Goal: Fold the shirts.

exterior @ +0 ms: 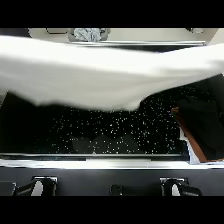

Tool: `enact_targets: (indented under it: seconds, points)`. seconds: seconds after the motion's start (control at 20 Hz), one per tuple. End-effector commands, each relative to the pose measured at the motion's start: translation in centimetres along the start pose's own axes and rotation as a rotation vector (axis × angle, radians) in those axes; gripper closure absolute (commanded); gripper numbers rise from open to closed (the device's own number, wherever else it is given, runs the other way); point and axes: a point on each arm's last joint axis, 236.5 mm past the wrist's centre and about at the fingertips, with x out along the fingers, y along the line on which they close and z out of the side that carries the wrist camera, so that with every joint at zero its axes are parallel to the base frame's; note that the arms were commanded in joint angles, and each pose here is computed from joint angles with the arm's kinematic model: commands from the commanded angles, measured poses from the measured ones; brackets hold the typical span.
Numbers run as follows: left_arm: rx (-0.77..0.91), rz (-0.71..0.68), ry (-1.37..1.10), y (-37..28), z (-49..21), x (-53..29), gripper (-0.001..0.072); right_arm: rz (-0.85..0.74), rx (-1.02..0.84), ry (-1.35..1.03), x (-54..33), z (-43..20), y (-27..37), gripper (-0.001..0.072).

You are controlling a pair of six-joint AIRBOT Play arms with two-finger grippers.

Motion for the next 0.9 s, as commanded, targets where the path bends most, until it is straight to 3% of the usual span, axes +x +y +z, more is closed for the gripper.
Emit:
enact_targets:
  seconds: [0.0, 0.15, 0.35, 0.6, 0.85]
  points:
    - [0.048, 0.006, 0.053, 0.0, -1.0, -0.1, 0.0673, -0.02, -0.008, 0.082, -1.4, -1.7, -0.4, 0.0671]
    - [0.012, 0.029, 0.26, 2.3, -8.0, 1.6, 0.0673, 0.118, -0.046, 0.428, 0.7, -9.8, 2.1, 0.067]
    - [-0.119, 0.068, 0.639, 6.6, -24.3, 3.0, 0.0673, 0.344, -0.037, 0.868, 5.7, -22.6, 6.7, 0.0672]
    - [-0.258, 0.027, 0.961, 7.1, -43.5, 4.4, 0.0673, 0.452, 0.225, 0.824, 20.1, -33.6, 14.2, 0.0671]
    - [-0.317, 0.144, 1.064, 11.5, -52.4, 11.6, 0.0672, 0.433, 0.675, 0.756, 29.4, -39.3, 19.2, 0.067]
